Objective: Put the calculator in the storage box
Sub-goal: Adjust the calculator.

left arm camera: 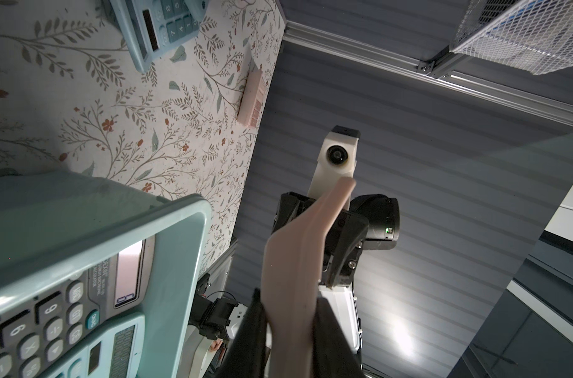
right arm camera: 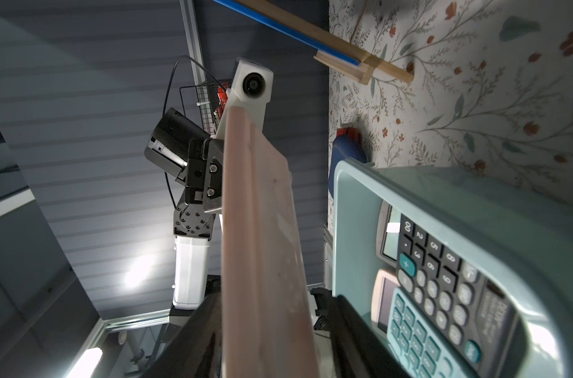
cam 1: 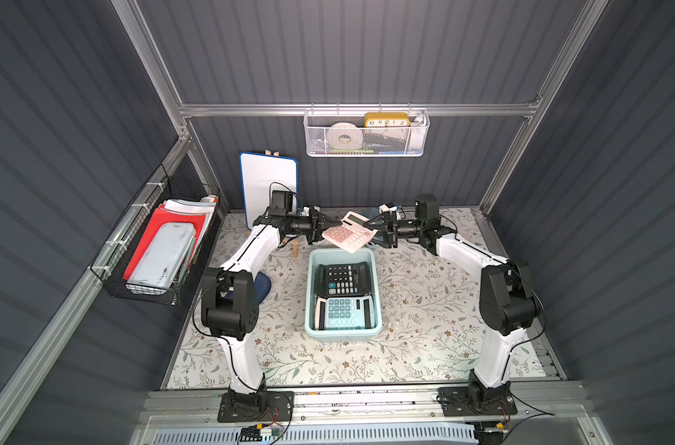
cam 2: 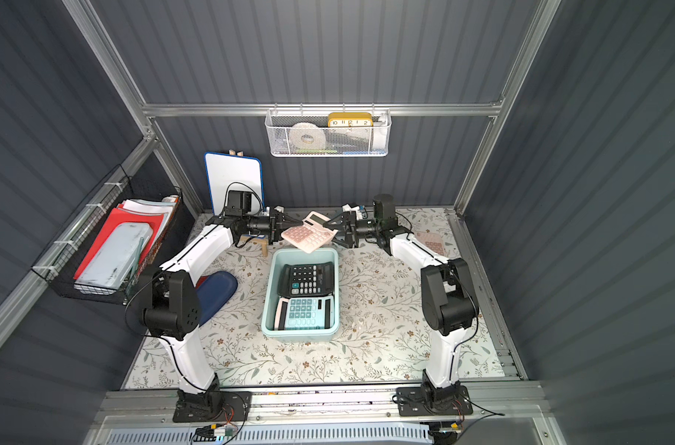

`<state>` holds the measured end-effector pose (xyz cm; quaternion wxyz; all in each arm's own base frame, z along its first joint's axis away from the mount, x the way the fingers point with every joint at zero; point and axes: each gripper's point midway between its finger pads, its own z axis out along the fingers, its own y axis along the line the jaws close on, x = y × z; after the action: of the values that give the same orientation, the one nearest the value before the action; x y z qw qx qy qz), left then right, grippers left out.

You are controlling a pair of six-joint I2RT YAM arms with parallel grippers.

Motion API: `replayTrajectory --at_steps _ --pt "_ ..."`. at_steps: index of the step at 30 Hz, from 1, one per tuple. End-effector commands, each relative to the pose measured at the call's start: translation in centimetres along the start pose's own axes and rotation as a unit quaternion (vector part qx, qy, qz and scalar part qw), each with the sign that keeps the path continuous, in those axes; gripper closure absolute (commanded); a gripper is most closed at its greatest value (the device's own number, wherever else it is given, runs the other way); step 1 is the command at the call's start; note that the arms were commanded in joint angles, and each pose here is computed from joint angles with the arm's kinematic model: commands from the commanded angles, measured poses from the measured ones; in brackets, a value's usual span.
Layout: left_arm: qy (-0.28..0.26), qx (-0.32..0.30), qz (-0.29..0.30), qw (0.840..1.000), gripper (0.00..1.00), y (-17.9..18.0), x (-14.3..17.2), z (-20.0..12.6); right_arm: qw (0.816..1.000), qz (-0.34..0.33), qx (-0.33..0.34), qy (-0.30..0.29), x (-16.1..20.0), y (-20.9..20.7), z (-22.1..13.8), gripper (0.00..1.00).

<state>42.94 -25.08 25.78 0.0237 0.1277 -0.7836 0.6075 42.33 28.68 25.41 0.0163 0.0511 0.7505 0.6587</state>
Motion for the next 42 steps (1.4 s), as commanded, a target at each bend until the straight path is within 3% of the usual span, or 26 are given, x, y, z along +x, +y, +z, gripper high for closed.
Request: replayTrajectory --at_steps 1,8,13,18,31,42 --pt "-0.043 0.015 0.044 0.998 0.91 -3.8 0.0 -1.3 0.999 -0.014 -0.003 -0.03 0.1 1.8 -0.6 0.38" --pt "-0.159 0.014 0.037 0.987 0.92 -5.0 -3.1 -2.6 0.995 0.005 -0.007 -0.095 0.0 2.2 -1.5 0.19" --pt "-0.252 0.033 0.023 0.967 0.92 -6.7 -4.6 -4.0 0.99 0.009 -0.007 -0.141 0.3 2.8 -1.5 0.09" --pt "-0.322 0.052 0.017 0.945 0.93 -7.9 -4.1 -4.2 0.986 0.014 -0.001 -0.169 0.7 3.0 -0.3 0.01" --pt "-0.362 0.081 0.002 0.929 0.94 -9.1 -3.3 -3.8 0.958 -0.056 -0.039 -0.279 -0.5 6.3 0.5 0.02" --pt "-0.364 0.091 0.001 0.927 0.95 -8.8 -3.6 -3.5 0.954 -0.058 -0.072 -0.284 -1.6 8.3 3.2 0.31"
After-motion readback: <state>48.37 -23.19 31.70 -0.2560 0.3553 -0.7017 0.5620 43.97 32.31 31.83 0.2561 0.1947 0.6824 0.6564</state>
